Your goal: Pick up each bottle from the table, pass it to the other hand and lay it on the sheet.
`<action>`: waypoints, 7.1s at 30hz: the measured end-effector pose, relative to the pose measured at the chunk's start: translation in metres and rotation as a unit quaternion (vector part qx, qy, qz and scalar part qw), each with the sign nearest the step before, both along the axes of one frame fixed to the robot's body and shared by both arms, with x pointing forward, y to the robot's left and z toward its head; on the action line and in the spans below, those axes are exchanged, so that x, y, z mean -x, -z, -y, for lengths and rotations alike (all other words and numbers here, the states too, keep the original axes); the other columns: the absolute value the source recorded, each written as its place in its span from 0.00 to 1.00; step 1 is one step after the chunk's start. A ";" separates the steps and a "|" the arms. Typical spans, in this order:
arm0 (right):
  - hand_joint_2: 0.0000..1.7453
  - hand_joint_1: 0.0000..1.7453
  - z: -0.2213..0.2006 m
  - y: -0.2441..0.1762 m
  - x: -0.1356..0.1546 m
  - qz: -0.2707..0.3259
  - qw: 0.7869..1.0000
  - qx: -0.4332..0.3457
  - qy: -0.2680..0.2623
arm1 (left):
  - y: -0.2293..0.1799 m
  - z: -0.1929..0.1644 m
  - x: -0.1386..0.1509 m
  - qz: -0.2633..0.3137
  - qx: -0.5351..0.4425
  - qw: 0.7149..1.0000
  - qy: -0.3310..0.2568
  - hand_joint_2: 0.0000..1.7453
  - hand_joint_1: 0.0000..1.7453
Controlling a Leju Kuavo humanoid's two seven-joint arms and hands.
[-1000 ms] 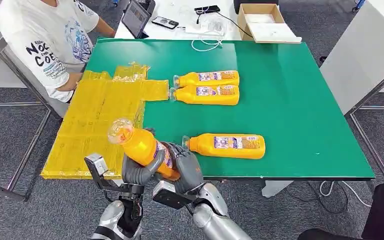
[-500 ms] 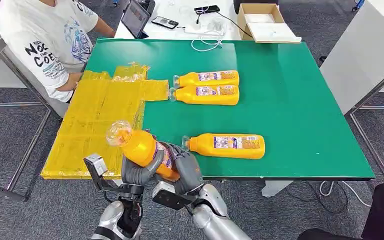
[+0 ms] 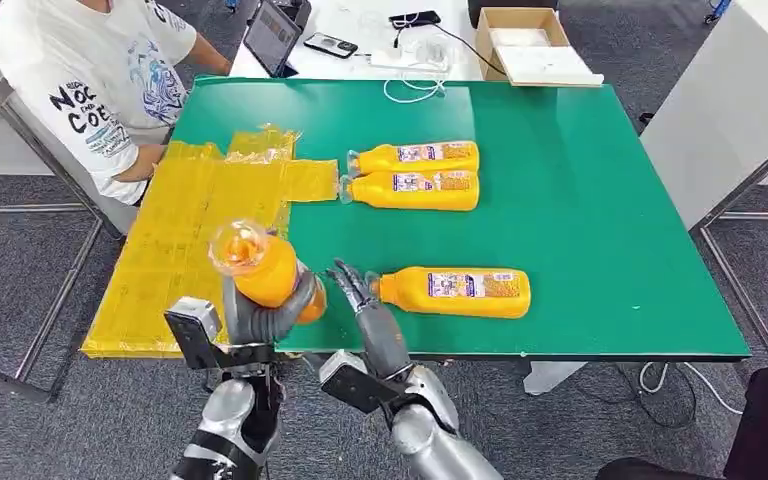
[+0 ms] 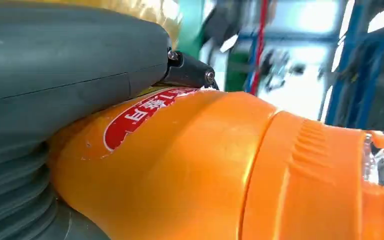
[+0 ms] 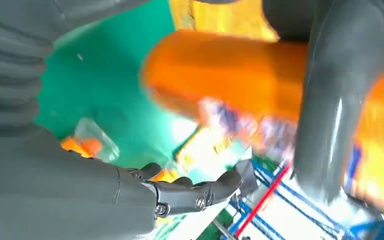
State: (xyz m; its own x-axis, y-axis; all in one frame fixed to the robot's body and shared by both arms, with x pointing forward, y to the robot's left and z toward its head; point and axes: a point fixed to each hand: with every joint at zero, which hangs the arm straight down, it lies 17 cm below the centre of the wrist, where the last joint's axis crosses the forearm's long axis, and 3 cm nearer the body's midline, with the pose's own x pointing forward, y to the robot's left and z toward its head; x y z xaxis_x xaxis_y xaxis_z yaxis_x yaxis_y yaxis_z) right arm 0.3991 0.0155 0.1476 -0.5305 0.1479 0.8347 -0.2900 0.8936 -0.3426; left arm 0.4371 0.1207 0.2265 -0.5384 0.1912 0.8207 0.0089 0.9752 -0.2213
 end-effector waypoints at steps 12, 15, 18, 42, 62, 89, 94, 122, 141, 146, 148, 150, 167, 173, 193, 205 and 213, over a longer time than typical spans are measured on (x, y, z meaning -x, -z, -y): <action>0.00 0.00 0.043 -0.076 -0.008 0.077 0.988 -0.107 0.073 | -0.044 -0.045 -0.051 0.084 -0.263 0.937 -0.214 1.00 1.00; 0.00 0.00 0.055 -0.097 -0.006 0.097 0.982 -0.132 0.093 | -0.034 -0.048 -0.071 0.092 -0.372 0.895 -0.231 1.00 1.00; 0.00 0.00 0.059 -0.106 -0.004 0.106 0.979 -0.143 0.096 | -0.023 -0.064 -0.082 0.069 -0.384 0.889 -0.241 1.00 1.00; 0.00 0.00 0.095 -0.148 0.001 0.133 0.959 -0.217 0.126 | 0.151 -0.124 -0.127 -0.156 -0.708 0.674 -0.145 1.00 1.00; 0.00 0.00 0.088 -0.138 -0.001 0.122 0.965 -0.204 0.110 | 0.181 -0.121 -0.125 -0.220 -0.682 0.694 -0.064 0.00 0.00; 0.00 0.00 0.090 -0.095 -0.028 0.058 0.973 -0.194 0.110 | 0.179 -0.068 -0.116 -0.268 -0.487 0.821 0.127 0.00 0.00; 0.00 0.00 0.089 -0.092 -0.029 0.054 0.974 -0.192 0.110 | 0.177 -0.066 -0.116 -0.268 -0.480 0.826 0.128 0.00 0.00; 1.00 0.00 0.082 0.044 -0.090 -0.098 0.975 0.187 0.068 | 0.022 -0.166 -0.077 -0.034 -0.288 0.905 -0.313 1.00 0.00; 1.00 0.00 0.169 0.106 -0.111 -0.159 0.937 0.299 0.080 | -0.013 -0.128 -0.039 0.038 -0.262 0.919 -0.293 1.00 0.00; 1.00 0.00 0.171 0.110 -0.109 -0.165 0.935 0.304 0.074 | -0.013 -0.125 -0.039 0.039 -0.263 0.919 -0.290 1.00 0.00; 1.00 0.00 0.171 0.110 -0.109 -0.165 0.935 0.305 0.074 | -0.013 -0.125 -0.039 0.040 -0.263 0.919 -0.290 1.00 0.00; 1.00 0.00 0.174 0.111 -0.109 -0.168 0.934 0.307 0.074 | -0.013 -0.125 -0.039 0.039 -0.260 0.920 -0.289 1.00 0.00; 1.00 0.00 0.228 0.121 -0.120 -0.211 0.906 0.361 0.076 | -0.003 -0.113 -0.041 0.029 -0.255 0.928 -0.270 1.00 0.00; 1.00 0.00 0.260 0.128 -0.119 -0.236 0.889 0.385 0.081 | 0.005 -0.111 -0.041 0.018 -0.250 0.932 -0.264 1.00 0.00; 1.00 1.00 0.271 0.144 -0.109 -0.257 0.879 0.395 0.069 | 0.016 -0.095 -0.044 0.007 -0.250 0.938 -0.239 1.00 0.00; 1.00 1.00 0.243 0.138 -0.105 -0.200 0.914 0.330 0.125 | 0.015 -0.087 -0.044 0.007 -0.244 0.941 -0.234 1.00 0.00; 1.00 1.00 0.214 0.075 -0.088 -0.085 0.959 0.205 0.175 | 0.023 -0.070 -0.044 -0.010 -0.200 0.962 -0.188 1.00 0.00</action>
